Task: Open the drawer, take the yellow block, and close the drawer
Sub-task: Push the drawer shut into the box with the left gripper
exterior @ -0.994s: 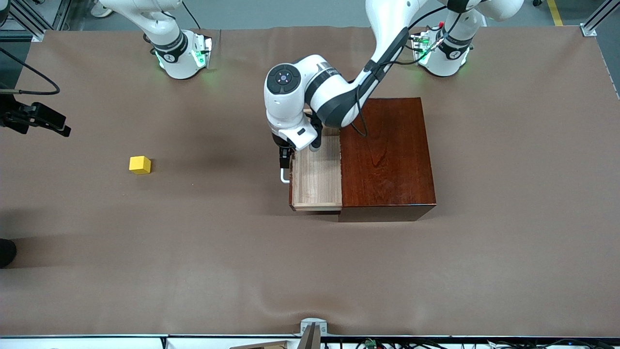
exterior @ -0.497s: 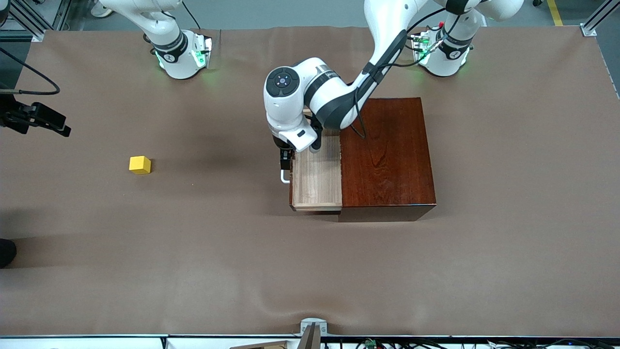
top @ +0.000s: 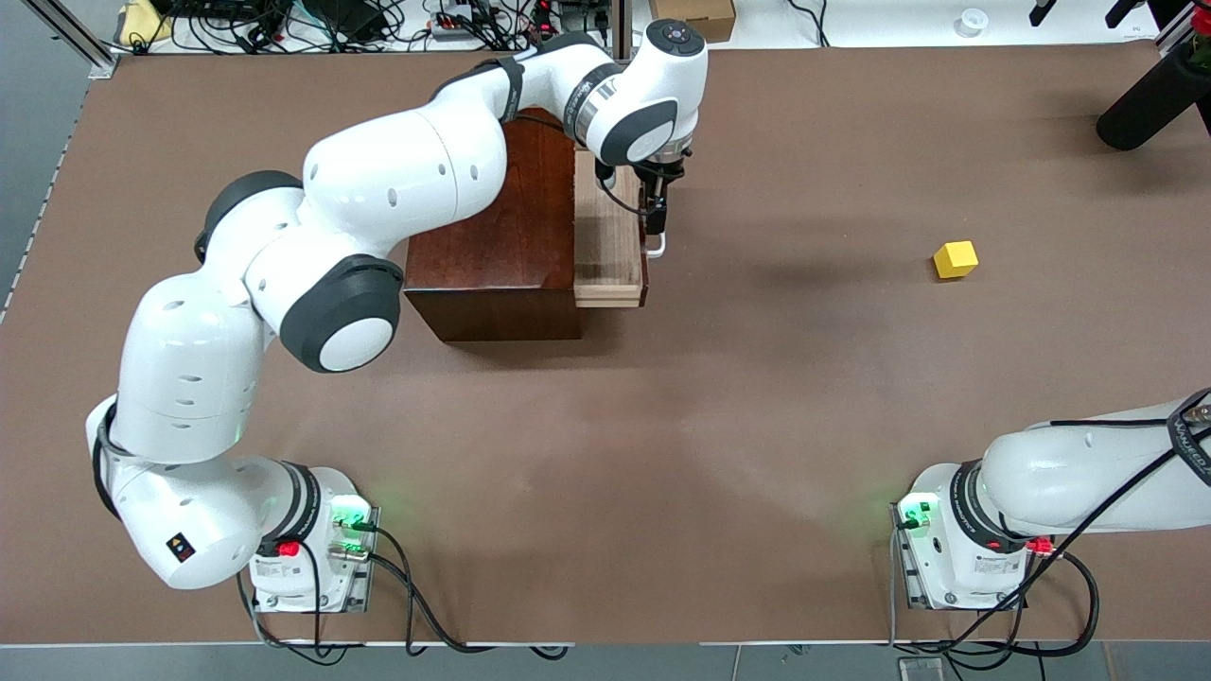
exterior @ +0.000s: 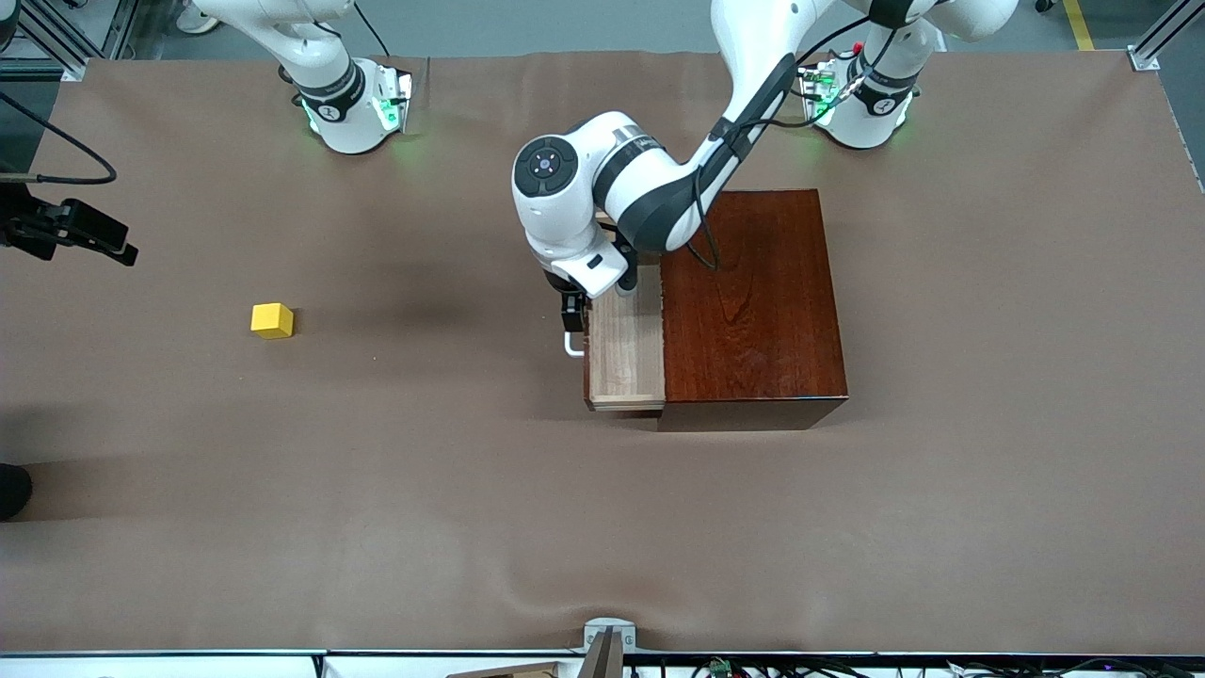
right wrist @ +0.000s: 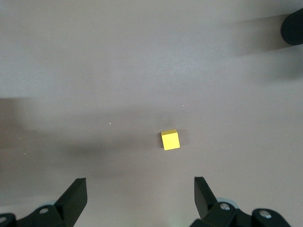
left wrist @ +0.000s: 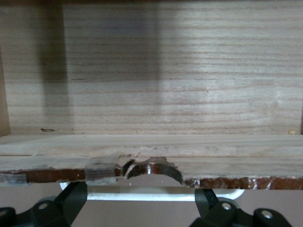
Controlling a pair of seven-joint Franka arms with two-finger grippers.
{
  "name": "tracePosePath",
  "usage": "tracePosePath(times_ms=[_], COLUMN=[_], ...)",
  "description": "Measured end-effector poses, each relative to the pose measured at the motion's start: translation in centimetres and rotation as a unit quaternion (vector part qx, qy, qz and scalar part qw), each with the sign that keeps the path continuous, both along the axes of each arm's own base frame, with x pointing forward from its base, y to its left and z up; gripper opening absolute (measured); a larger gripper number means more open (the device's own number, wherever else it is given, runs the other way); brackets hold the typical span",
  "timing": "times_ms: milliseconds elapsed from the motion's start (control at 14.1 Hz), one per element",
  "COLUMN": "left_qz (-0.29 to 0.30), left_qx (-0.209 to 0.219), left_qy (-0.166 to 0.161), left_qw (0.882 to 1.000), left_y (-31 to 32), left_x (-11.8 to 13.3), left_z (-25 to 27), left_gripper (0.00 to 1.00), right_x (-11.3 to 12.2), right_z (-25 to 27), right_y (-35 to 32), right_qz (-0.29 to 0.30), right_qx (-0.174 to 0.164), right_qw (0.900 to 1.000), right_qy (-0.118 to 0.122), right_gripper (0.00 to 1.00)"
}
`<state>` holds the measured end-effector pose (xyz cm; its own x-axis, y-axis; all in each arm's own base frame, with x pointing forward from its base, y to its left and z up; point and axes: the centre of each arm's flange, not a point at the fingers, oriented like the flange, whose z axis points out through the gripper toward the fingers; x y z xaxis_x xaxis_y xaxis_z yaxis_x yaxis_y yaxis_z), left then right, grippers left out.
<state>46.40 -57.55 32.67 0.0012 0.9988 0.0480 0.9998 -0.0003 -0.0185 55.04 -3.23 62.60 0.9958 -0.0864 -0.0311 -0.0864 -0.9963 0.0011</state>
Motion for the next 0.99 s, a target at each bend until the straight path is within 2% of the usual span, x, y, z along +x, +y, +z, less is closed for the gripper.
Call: tracePosePath(times_ms=[284,710,994], left_qz=[0.015,0.035,0.03], left_qx=[0.035,0.11,0.132], left_qy=[0.011,0.014,0.013], left_qw=[0.999,0.993,0.991], left_y=[1.9,5.9,6.4], left_x=[1.1,3.4,3.3], left_z=[-0.4,-1.2,-1.4], left_gripper=[1.0,1.0,1.0], right_x=[0.0,0.0,0.0], right_z=[0.0,0.0,0.0], right_y=[0.0,0.0,0.0], right_qz=[0.0,0.0,0.0], right_qx=[0.0,0.0,0.0], right_qw=[1.0,1.0,1.0], right_qy=[0.0,0.0,0.0], right_gripper=[1.0,1.0,1.0])
